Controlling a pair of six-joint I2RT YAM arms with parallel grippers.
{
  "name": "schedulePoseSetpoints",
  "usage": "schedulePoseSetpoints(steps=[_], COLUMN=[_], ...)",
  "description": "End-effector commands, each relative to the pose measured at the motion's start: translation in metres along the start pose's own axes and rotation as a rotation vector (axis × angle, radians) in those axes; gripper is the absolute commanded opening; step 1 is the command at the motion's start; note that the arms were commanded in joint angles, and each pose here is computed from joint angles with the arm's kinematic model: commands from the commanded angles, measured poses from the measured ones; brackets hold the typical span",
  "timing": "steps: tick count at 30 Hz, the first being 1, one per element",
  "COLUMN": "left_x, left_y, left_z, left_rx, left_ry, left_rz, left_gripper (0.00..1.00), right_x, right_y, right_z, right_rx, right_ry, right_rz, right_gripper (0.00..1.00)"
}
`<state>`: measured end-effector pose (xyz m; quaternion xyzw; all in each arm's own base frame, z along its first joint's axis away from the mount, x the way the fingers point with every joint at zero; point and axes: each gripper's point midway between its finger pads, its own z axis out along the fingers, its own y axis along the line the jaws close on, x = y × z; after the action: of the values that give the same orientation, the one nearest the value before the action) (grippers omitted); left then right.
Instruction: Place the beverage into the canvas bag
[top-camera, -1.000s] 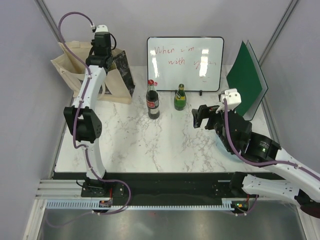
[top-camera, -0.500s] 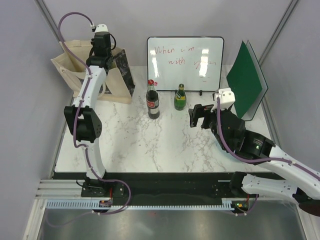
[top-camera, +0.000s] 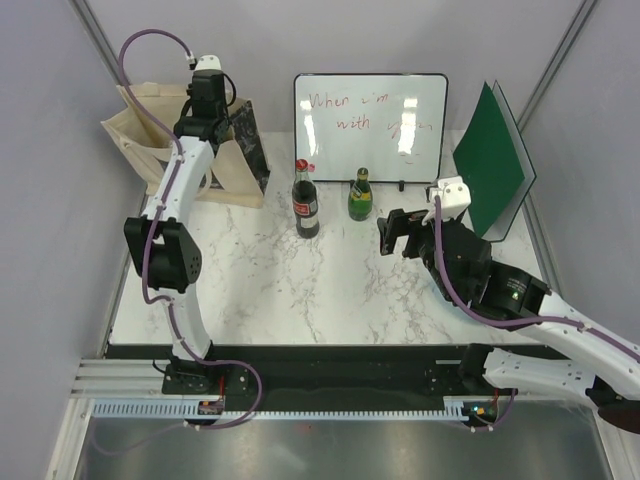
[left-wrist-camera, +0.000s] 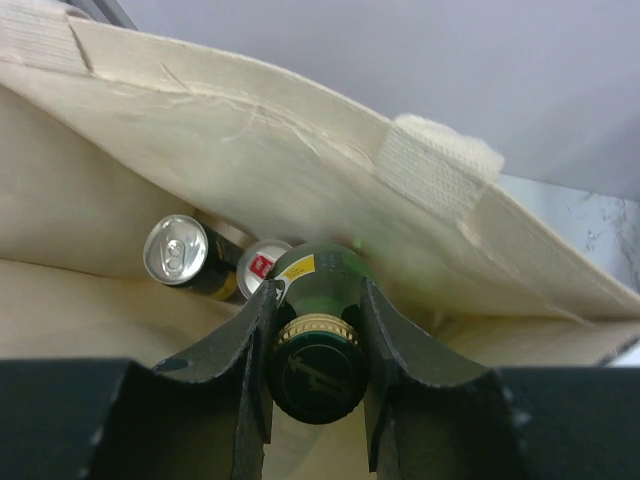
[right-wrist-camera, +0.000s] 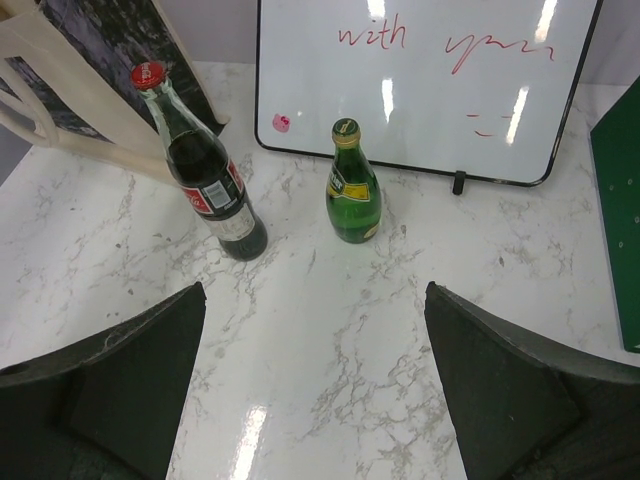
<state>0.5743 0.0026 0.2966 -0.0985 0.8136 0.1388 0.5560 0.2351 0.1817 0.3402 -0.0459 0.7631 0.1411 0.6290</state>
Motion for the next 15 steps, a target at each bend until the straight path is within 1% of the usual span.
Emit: schedulePoseSetpoints(steps=[1,2,5,9,12,14,15], left_x=[-0.069,-0.075,-0.081,-0.069,-0.039,-0.029,-0.015], left_y=[0.011,0.014,0.014,0.009,0.002,-0.001,-0.004], left_z=[-0.049,-0.057,-0.064,-0.065,-0.060,-0.057,-0.053], left_rx=[0.012,0.015,0.033,0.063,0.084,0.094,0.099], left_ry=[-0.171,-0.184,-0.192,-0.154,-0.086,-0.067,-0.041], left_rz=[-0.093,-0.099,-0.104,-0.106,-0.119,-0.135,-0.129], left_gripper=[0.02,0.02,0.02,0.02,0.02,0.02,0.02], right_x=[-0.007,-0.007,-0.007,-0.007,-0.006,-0.005,-0.006], right_y=[0.005,0.005,0.004,0.005,0.006,0.007,0.007], right_z=[-0.001,-0.002,-0.004,-0.007,-0.008,-0.009,-0.009], right_rx=[-0.029,-0.033,-0.038,-0.050,-0.063,-0.065,-0.069], right_ry=[-0.022,-0.020,-0.020,-0.023,-0.016,-0.013,-0.014], right_rz=[0.020,0.020,0.036,0.060,0.070,0.070,0.073], right_gripper=[0.98,0.98,0.98,0.98,0.98,0.98,0.98])
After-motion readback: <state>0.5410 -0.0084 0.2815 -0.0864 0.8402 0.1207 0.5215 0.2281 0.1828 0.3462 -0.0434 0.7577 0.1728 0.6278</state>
